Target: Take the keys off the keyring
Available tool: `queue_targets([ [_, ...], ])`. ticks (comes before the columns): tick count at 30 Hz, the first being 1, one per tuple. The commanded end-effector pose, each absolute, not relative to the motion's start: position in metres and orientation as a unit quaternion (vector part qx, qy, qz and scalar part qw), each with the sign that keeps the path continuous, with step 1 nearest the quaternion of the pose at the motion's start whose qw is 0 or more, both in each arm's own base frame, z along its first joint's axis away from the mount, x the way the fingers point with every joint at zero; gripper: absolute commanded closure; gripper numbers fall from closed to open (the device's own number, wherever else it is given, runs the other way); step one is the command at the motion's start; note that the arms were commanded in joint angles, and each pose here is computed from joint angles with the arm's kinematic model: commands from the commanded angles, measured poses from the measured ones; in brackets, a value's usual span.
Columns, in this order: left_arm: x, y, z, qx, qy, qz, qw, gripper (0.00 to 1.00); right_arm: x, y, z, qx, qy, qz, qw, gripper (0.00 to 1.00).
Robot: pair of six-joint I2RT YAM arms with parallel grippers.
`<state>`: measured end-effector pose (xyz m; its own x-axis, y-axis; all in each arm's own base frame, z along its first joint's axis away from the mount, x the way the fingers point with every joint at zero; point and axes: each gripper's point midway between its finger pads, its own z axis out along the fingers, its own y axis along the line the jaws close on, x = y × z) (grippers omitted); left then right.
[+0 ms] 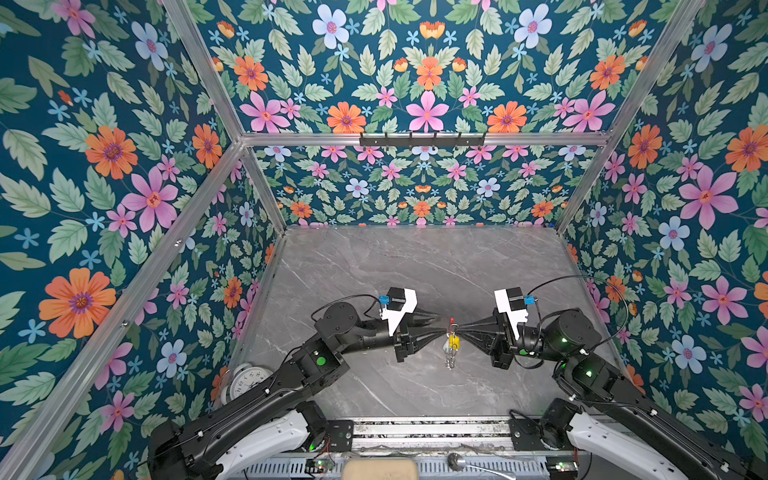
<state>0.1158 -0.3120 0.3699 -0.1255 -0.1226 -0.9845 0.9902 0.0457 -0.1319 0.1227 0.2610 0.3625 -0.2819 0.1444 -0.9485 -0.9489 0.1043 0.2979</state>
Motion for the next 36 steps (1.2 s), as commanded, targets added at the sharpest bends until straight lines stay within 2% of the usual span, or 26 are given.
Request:
queue_targets([
  [1, 0.109, -0.313, 0.379, 0.427, 0.491, -0.565, 0.507, 0.66, 0.12, 0.261, 0.373, -0.362, 0.546, 0.573, 0.493, 1.0],
  [10, 0.099, -0.32, 0.379, 0.446, 0.473, -0.594, 0.474, 0.67, 0.122, 0.263, 0.373, -0.362, 0.543, 0.575, 0.494, 1.0],
  [13, 0.1, -0.323, 0.376, 0.446, 0.477, -0.593, 0.47, 0.71, 0.122, 0.264, 0.373, -0.362, 0.544, 0.575, 0.492, 1.0],
  [17, 0.1, -0.323, 0.377, 0.447, 0.475, -0.594, 0.471, 0.81, 0.122, 0.265, 0.371, -0.361, 0.546, 0.577, 0.489, 1.0],
  [25, 0.101, -0.322, 0.38, 0.445, 0.474, -0.593, 0.475, 0.84, 0.123, 0.264, 0.368, -0.359, 0.549, 0.575, 0.488, 1.0],
  [30, 0.101, -0.321, 0.381, 0.443, 0.476, -0.594, 0.474, 0.98, 0.125, 0.265, 0.366, -0.356, 0.553, 0.575, 0.487, 1.0],
  [36, 0.101, -0.323, 0.382, 0.441, 0.478, -0.597, 0.47, 1.0, 0.125, 0.265, 0.365, -0.353, 0.557, 0.576, 0.483, 1.0],
])
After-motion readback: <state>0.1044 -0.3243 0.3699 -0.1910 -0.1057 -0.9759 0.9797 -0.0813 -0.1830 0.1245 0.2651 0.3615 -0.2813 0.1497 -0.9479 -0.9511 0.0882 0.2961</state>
